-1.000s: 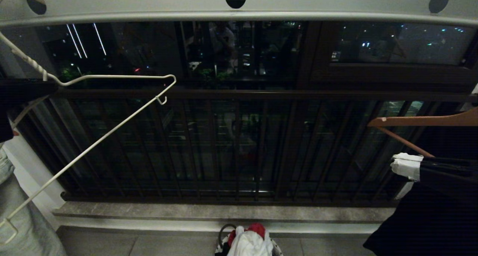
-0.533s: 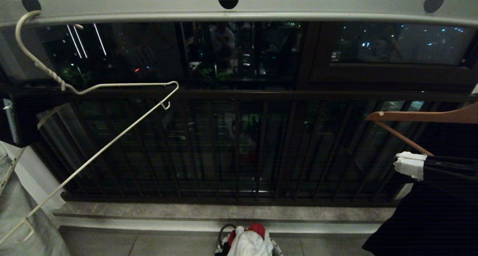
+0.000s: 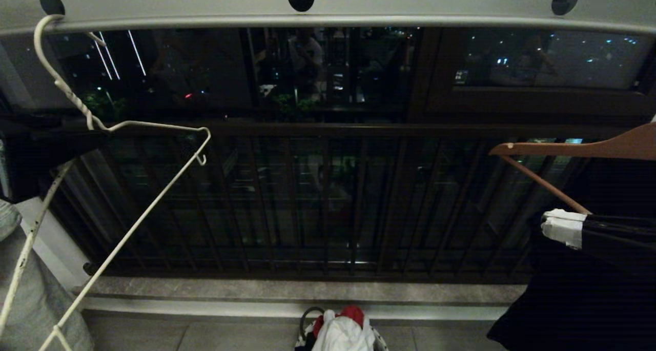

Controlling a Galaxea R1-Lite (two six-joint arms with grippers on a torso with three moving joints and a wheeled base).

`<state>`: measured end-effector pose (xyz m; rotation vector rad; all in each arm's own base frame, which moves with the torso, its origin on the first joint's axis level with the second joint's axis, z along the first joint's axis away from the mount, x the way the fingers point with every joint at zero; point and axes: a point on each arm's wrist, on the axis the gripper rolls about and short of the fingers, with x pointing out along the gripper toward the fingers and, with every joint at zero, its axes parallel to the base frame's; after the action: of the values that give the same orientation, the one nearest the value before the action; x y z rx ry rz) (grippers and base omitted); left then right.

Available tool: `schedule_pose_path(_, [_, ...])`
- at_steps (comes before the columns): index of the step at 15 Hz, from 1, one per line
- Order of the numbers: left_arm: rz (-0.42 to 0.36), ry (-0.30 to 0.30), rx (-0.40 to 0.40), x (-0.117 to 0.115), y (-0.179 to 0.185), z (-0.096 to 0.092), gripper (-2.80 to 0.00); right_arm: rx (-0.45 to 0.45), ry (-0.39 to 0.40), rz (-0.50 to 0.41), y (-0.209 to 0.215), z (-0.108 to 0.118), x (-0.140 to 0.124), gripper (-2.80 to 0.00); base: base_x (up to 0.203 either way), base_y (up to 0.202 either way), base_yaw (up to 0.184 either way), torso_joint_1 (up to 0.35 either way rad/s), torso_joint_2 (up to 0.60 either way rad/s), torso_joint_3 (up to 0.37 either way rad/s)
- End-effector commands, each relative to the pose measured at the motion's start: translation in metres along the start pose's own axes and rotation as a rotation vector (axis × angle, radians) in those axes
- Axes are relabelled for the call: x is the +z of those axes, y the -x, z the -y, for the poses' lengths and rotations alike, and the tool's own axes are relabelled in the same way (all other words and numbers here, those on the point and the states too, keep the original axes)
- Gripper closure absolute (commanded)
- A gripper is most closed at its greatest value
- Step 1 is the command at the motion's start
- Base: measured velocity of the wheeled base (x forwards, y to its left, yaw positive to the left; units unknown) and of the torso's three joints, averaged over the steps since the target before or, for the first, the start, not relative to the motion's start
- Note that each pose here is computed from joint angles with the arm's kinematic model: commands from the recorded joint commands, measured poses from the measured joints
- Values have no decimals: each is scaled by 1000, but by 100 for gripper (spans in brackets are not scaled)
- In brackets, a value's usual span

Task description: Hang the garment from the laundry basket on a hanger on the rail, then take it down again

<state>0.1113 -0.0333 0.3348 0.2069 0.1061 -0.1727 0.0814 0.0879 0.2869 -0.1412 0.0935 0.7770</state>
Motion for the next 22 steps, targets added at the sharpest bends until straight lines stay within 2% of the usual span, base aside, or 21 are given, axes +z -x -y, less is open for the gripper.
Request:
schedule_pose_path(1, [55, 0, 15, 4, 20, -4, -280, 0, 3, 2, 0, 0, 0, 0, 0, 0, 0, 0, 0, 0])
schedule_pose_path(4, [148, 12, 32, 12, 49, -10, -280, 0, 3, -1, 0, 0, 0, 0, 0, 0, 0, 0, 0, 0])
schedule_pose_path(6, [160, 16, 44, 9, 66, -13, -280, 2, 5, -4, -1, 0, -1, 0, 0, 0, 0, 0, 0, 0])
schedule_pose_path(7, [146, 15, 41, 5, 73, -13, -128, 1, 3, -9, -2, 0, -2, 0, 0, 0, 0, 0, 0, 0])
schedule_pose_path(8, [139, 19, 35, 3, 76, -13, 0, 1, 2, -12, -3, 0, -2, 0, 0, 0, 0, 0, 0, 0])
schedule_pose_path(10, [134, 15, -2, -5, 82, -12, 0, -2, -1, -4, 1, 0, -3, 0, 0, 0, 0, 0, 0, 0])
schedule_pose_path(12, [179, 28, -132, -11, 94, -10, 0, -14, -3, 19, 15, 1, -7, 0, 0, 0, 0, 0, 0, 0])
schedule_pose_path(13, [201, 47, -167, -13, 101, -10, 0, -31, -3, 29, 21, 1, -8, 0, 0, 0, 0, 0, 0, 0])
schedule_pose_path(16, [271, 60, -258, -26, 127, -10, 0, -173, -19, 104, 50, 9, -9, 0, 0, 0, 0, 0, 0, 0])
schedule_pose_path(18, [295, 76, -243, -42, 142, -9, 0, -260, -28, 169, 77, 12, -11, 0, 0, 0, 0, 0, 0, 0])
schedule_pose_path(20, [307, 119, -187, -56, 154, -5, 0, -379, -34, 213, 100, 12, -14, 0, 0, 0, 0, 0, 0, 0])
schedule_pose_path(22, [326, 161, -171, -72, 166, -1, 0, -519, -37, 239, 122, 8, -19, 0, 0, 0, 0, 0, 0, 0])
